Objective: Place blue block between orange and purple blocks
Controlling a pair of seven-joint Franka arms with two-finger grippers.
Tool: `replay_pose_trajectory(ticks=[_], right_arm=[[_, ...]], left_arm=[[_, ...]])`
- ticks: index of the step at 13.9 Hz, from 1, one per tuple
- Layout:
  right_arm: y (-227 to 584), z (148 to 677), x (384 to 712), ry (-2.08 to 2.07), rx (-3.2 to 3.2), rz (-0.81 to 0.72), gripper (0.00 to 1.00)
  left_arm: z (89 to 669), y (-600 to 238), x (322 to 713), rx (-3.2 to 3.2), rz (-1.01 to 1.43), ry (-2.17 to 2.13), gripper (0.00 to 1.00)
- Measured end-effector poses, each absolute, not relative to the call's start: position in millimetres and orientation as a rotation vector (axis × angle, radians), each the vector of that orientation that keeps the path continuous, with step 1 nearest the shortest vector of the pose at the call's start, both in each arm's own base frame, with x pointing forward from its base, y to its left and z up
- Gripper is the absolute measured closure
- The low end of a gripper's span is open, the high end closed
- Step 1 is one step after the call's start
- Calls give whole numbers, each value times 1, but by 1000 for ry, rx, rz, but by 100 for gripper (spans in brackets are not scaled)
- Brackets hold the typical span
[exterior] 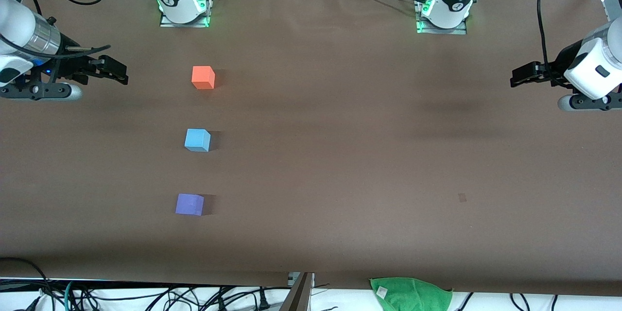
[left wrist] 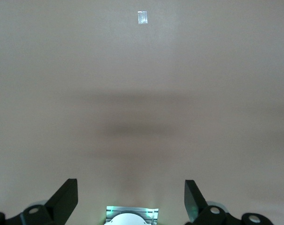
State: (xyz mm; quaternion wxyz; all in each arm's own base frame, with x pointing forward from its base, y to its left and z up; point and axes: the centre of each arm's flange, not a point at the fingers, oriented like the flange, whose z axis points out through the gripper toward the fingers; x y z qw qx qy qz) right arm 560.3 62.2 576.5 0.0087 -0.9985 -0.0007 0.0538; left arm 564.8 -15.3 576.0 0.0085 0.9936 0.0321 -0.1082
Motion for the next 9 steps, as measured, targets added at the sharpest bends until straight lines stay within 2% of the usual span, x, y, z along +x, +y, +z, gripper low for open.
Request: replay_pose_trajectory(ticks=[9], right_arm=[[66, 581, 565, -29, -3108, 107, 0]], left_arm=[[576, -15, 565, 3105, -338, 101, 0]])
